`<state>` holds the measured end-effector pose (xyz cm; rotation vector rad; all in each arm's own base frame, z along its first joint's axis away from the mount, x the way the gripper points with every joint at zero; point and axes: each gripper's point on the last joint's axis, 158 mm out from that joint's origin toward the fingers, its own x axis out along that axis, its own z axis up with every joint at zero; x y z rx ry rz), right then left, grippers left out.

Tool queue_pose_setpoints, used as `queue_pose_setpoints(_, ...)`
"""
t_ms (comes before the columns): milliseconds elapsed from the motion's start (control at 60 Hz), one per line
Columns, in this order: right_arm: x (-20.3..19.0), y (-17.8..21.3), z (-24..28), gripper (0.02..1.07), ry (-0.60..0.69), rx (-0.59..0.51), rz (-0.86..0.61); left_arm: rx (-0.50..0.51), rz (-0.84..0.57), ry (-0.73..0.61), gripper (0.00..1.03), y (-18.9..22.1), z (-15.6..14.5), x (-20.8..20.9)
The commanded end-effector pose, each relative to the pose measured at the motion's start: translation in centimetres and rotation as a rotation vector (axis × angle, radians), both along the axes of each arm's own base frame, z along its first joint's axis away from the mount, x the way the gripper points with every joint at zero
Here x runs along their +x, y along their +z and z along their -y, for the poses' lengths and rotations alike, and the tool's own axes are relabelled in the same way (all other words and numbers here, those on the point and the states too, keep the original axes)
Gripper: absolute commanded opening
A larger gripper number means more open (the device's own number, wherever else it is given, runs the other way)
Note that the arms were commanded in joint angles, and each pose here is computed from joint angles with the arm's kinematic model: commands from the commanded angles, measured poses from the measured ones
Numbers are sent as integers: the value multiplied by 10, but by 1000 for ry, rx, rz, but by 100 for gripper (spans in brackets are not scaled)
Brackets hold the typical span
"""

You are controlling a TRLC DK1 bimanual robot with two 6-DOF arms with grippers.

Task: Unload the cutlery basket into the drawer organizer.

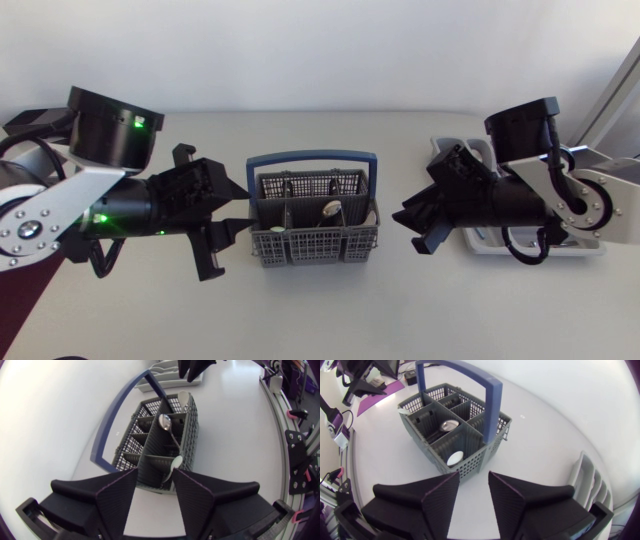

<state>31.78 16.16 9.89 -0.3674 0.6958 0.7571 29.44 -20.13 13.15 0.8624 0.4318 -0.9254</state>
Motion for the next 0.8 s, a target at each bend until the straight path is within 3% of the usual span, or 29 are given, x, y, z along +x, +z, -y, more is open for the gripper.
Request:
queue_pose_setpoints(0,-11,-7,1,49,13,-18,-18,73,-9,-49,52,-20,5,-11)
queue_pose_setpoints(300,-21,-9,-1,49,27,-19,-16,186,19,-102,52,-45,24,-16)
queue_pose_setpoints(783,-26,-14,0,49,30,-21,-19,256,98,-72,51,-61,21,3)
